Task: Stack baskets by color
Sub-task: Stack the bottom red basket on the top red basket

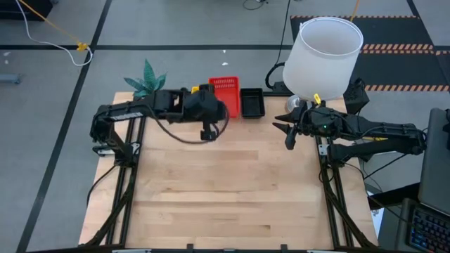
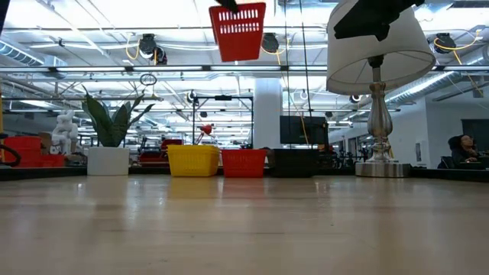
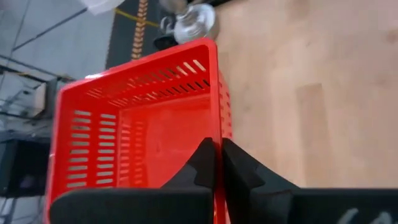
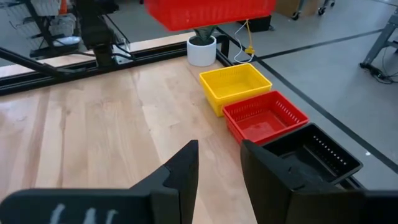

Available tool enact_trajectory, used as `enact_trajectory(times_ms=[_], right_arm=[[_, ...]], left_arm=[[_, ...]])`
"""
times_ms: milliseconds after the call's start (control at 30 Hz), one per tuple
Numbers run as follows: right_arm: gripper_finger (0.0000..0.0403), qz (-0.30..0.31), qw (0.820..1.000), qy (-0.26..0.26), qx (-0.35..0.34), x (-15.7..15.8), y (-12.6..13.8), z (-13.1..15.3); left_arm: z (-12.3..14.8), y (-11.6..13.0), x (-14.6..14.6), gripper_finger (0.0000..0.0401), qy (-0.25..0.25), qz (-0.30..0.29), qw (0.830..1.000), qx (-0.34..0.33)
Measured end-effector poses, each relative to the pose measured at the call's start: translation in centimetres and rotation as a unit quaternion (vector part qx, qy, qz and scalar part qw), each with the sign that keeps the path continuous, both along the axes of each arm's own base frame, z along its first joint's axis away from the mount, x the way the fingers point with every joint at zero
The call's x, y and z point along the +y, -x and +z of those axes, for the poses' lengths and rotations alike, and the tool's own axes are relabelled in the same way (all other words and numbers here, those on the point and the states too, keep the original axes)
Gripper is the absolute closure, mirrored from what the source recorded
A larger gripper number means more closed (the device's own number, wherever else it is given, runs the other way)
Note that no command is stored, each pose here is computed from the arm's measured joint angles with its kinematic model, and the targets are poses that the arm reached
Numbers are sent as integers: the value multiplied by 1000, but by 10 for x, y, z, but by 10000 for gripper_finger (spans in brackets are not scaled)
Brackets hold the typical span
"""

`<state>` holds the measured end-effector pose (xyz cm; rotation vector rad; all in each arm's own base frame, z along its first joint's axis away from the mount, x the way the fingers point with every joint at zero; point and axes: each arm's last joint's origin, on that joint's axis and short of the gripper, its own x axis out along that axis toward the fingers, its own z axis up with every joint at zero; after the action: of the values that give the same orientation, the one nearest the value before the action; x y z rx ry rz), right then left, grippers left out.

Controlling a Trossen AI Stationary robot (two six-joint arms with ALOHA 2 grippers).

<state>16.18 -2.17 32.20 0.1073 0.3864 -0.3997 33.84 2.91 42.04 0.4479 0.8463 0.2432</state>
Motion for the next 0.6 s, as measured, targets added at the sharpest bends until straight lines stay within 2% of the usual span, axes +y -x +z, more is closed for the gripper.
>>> enact_trajectory(times_ms=[200,333,433,600], right_arm=[[291,-4,1000,-9,-4,0,0,0],[291,-4,1000,-9,-3,0,0,0],[291,-4,1000,-9,-3,0,0,0],[291,-3,1000,-9,-3,0,0,0]], left_arm=[[1,2,24,379,-18,17,1000,2],[5,1,37,389,-36,21,999,-12],[6,-1,46,393,-45,14,998,-28],[-5,-6,63,376,-46,-3,998,-35]])
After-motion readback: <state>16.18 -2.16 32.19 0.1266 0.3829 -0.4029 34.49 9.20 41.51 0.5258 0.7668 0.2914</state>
